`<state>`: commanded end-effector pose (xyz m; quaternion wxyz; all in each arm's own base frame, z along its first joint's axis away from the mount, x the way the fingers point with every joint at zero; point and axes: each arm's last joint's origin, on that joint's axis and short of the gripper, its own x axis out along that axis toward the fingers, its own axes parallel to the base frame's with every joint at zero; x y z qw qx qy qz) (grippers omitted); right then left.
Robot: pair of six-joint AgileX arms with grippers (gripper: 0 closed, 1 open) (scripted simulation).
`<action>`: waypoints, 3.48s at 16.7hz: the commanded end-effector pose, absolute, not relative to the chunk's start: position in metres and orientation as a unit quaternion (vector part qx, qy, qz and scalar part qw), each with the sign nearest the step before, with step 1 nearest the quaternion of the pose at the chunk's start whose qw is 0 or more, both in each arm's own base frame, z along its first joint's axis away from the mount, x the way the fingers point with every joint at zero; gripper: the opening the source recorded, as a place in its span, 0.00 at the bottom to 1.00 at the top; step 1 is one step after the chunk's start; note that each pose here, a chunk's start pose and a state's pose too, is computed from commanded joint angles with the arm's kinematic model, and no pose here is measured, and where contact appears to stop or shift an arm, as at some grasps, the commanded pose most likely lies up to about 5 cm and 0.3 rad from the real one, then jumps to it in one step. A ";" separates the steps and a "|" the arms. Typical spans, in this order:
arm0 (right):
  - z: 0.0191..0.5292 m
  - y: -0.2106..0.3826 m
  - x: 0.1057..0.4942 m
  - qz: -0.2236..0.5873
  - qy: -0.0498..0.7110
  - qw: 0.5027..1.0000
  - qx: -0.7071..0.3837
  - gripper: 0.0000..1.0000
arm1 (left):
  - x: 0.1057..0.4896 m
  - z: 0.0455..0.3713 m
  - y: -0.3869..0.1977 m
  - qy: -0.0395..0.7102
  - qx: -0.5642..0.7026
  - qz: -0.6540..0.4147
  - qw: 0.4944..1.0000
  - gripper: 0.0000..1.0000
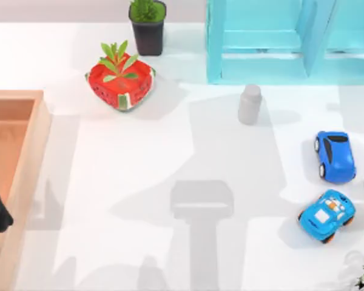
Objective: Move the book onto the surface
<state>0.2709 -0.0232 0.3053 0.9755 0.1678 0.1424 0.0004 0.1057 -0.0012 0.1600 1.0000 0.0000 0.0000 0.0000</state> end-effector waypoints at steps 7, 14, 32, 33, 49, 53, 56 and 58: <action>0.267 0.031 0.297 0.015 0.234 0.968 0.085 0.00 | 0.106 0.160 -0.001 0.000 0.000 0.000 1.000 1.00; 0.234 0.188 0.293 0.065 0.251 0.945 -0.198 0.00 | 0.106 0.160 -0.001 0.000 0.000 0.000 1.000 1.00; 0.134 0.378 0.098 0.100 0.083 0.704 -0.699 0.00 | 0.106 0.160 -0.001 0.000 0.000 0.000 1.000 1.00; 0.133 0.377 0.099 0.101 0.084 0.707 -0.695 0.00 | 0.106 0.160 -0.001 0.000 0.000 0.000 1.000 1.00; 0.104 0.378 0.095 0.099 0.085 0.706 -0.697 0.00 | 0.106 0.160 -0.001 0.000 0.000 0.000 1.000 1.00; 0.103 0.378 0.095 0.099 0.085 0.706 -0.697 0.08 | 0.106 0.160 -0.001 0.000 0.000 0.000 1.000 1.00; 0.103 0.378 0.095 0.099 0.085 0.706 -0.697 0.30 | 0.106 0.160 -0.001 0.000 0.000 0.000 1.000 1.00; 0.103 0.378 0.095 0.099 0.085 0.706 -0.697 0.45 | 0.106 0.160 -0.001 0.000 0.000 0.000 1.000 1.00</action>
